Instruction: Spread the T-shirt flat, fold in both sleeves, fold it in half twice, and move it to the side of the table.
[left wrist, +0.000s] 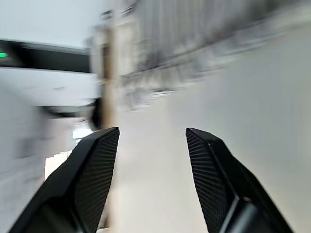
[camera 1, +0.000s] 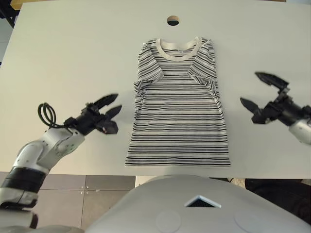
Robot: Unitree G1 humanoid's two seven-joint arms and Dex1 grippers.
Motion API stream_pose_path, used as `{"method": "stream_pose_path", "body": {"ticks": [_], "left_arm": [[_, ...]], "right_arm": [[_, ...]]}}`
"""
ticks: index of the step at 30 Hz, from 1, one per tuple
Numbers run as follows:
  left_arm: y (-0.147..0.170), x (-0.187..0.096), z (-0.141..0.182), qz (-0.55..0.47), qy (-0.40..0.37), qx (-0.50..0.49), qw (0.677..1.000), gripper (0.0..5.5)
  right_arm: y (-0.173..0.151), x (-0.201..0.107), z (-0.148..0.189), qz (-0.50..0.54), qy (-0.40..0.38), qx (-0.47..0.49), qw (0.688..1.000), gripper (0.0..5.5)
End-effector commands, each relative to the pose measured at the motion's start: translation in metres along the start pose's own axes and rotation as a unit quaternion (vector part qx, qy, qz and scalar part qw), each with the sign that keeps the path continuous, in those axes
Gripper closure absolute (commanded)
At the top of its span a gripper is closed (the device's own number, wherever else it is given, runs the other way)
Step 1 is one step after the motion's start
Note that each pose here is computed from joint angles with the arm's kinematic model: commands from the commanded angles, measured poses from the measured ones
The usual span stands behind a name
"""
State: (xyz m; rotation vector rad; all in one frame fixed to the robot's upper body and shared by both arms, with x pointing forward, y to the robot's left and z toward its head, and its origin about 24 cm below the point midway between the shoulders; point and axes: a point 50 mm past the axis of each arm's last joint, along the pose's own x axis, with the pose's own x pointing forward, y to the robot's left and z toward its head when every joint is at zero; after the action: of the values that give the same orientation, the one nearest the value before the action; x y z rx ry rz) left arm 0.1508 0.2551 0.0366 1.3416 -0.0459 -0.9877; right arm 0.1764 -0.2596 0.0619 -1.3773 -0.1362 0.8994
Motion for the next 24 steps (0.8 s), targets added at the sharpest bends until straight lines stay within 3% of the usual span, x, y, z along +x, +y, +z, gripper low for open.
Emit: {"method": "stream_pose_path", "body": {"ticks": [1,9,21,24], "left_arm": [[-0.013,-0.027,0.023,-0.088,-0.042,-0.069,0.993,2.92],[-0.028,-0.027,0.056,-0.201,-0.107,-0.096,0.969,2.92],[-0.027,-0.010,0.057,-0.217,-0.145,-0.091,0.961,2.92],[-0.029,-0.008,0.056,-0.217,-0.150,-0.090,0.960,3.44]], "right_arm": [[0.016,-0.022,0.022,0.109,-0.026,0.018,0.994,0.41],[0.040,-0.034,0.057,0.296,-0.078,0.027,0.952,0.41],[0.048,-0.020,0.080,0.344,-0.152,0.031,0.926,0.41],[0.049,-0.013,0.079,0.341,-0.162,0.034,0.925,0.99]]}}
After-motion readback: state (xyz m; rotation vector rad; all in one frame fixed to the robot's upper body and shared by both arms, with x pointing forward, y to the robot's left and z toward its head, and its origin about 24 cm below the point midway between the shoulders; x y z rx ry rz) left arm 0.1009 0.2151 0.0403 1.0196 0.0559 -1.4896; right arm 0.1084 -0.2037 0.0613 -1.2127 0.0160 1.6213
